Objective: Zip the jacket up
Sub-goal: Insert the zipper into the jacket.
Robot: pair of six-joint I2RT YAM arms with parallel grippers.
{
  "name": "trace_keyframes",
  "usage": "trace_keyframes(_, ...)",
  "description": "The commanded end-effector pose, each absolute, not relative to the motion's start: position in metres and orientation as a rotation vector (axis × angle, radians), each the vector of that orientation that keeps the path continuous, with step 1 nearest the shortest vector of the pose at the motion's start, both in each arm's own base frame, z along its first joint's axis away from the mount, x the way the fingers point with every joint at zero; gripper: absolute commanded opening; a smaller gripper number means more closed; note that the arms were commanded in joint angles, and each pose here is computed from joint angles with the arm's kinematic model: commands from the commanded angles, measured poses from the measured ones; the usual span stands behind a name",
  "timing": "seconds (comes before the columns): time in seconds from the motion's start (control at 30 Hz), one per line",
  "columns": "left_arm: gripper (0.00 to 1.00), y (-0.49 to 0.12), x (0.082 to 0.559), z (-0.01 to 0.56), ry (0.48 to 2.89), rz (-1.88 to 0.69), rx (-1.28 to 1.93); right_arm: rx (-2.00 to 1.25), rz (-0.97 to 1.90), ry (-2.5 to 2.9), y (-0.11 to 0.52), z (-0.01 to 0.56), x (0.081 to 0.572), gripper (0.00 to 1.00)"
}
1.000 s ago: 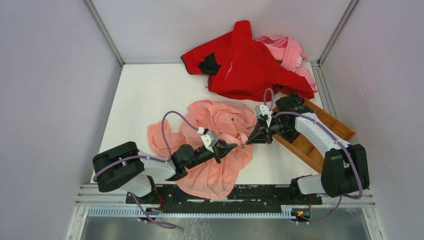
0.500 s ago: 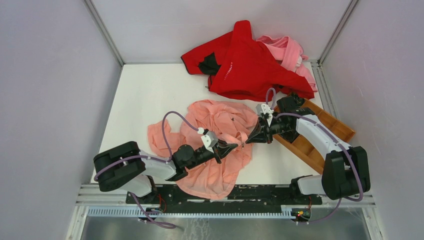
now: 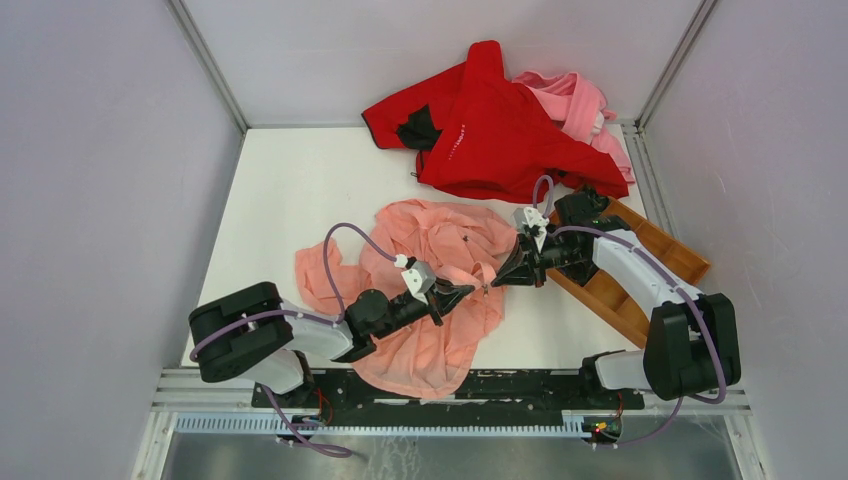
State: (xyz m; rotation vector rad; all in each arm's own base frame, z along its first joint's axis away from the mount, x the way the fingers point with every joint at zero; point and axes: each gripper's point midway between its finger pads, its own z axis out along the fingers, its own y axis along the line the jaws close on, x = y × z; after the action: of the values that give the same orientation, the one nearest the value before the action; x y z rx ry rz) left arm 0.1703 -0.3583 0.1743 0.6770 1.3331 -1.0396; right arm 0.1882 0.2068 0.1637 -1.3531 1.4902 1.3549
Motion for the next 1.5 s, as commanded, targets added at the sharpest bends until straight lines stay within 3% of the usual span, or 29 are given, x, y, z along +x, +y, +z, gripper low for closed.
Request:
trace_keyframes(0.0, 0.02, -0.359, 0.173, 0.196, 1.255, -1.039, 0.639, -1.34, 1.358, 1.441, 0.208, 0.174, 0.188, 0.0)
trace_keyframes(1.47, 0.02, -0.369, 0.174, 0.19, 1.252, -1.037, 0.673, -1.234, 1.469, 1.433, 0.211, 0.178, 0.183, 0.0)
